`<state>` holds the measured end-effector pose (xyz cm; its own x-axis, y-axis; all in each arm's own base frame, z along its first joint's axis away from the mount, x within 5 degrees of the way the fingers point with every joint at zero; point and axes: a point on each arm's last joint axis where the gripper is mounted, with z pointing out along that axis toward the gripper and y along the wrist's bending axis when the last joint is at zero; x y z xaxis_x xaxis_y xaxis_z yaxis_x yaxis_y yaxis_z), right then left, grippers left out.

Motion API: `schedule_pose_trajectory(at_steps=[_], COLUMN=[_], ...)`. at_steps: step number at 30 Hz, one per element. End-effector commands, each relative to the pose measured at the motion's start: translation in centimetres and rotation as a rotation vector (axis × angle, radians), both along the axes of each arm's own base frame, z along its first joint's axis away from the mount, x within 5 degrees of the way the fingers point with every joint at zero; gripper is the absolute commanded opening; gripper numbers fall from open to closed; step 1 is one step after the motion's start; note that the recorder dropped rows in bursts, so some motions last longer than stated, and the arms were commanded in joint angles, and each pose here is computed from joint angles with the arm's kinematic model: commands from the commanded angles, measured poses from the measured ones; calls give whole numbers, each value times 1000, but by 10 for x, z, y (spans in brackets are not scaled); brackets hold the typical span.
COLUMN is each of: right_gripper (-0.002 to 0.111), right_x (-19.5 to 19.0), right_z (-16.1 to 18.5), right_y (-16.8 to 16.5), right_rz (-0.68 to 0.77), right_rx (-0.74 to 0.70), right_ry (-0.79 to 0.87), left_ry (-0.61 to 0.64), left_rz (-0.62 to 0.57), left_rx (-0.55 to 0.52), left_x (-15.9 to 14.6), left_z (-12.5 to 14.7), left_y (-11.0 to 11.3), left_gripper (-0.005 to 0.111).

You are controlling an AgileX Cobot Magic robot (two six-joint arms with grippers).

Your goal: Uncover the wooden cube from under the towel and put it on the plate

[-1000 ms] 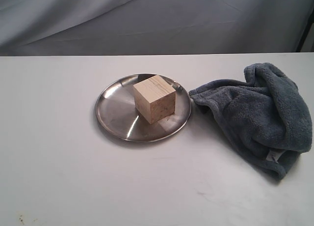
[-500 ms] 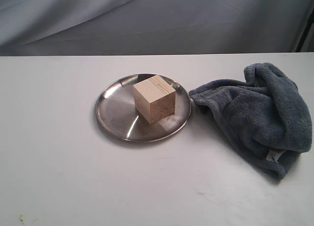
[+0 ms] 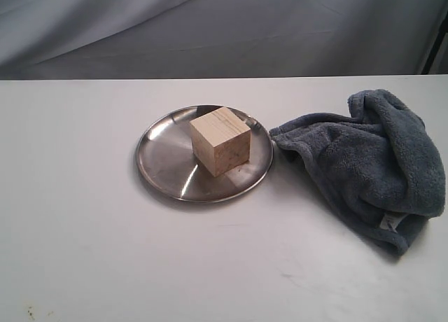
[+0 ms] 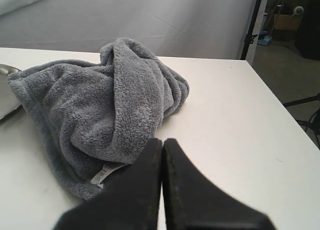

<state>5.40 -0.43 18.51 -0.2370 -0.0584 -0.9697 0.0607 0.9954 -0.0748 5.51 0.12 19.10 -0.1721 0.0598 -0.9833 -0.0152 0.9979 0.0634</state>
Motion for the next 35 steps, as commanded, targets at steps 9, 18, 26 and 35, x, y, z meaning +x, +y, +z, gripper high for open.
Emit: schedule_pose_trajectory(at_steps=[9,18,26,35], right_gripper=[0,0,0,0], right_x=[0,0,0,0], right_z=[-1,-2,-2,-2], right_y=[0,0,0,0], right_rz=[-1,-1,-1,-1], right_rx=[9,10,10,13], right_ry=[-5,6,7,7], left_ry=[0,0,0,0], left_rz=[1,1,1,1], left_rx=[-9,-9,-9,-9], left_x=[0,0,0,0], left_z=[-1,-1,-1,-1], left_y=[0,0,0,0], left_gripper=[0,0,0,0])
